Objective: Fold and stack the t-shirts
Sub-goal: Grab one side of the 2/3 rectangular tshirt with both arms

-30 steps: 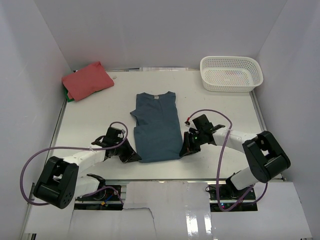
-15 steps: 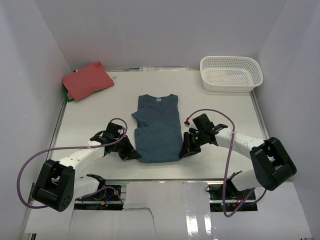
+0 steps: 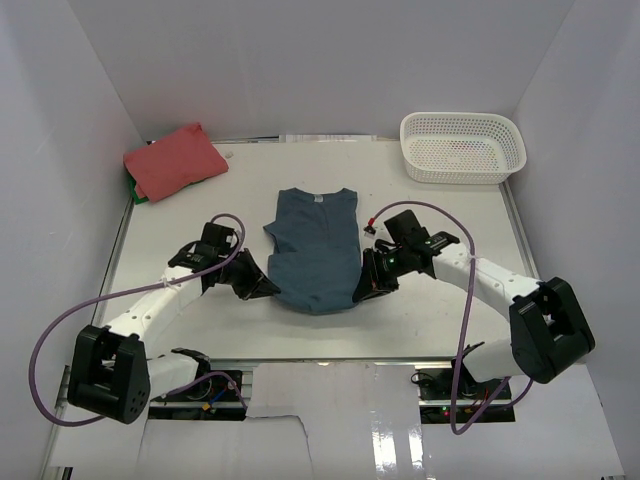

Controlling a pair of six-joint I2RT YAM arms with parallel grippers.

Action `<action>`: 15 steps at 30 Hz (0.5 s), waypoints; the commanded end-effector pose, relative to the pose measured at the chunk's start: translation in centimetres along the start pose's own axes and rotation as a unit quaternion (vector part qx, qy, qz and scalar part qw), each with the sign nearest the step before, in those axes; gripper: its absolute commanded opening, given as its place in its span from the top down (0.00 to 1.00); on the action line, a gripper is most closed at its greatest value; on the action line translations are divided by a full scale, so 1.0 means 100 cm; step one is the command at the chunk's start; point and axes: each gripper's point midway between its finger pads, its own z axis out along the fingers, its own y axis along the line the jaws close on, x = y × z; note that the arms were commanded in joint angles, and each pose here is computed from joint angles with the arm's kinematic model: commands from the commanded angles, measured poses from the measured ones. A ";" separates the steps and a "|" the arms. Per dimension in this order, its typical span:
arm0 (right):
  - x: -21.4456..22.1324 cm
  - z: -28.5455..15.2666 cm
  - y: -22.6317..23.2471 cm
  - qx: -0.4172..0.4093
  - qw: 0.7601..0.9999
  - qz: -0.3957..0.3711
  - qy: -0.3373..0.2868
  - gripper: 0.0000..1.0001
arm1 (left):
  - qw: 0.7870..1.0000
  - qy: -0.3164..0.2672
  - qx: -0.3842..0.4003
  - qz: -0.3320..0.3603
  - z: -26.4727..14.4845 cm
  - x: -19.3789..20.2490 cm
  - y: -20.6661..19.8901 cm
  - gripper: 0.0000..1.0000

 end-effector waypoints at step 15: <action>-0.094 -0.058 0.075 -0.017 0.992 -0.088 -0.084 0.92 | 0.993 -0.077 0.061 0.069 -0.056 -0.071 -0.094 1.00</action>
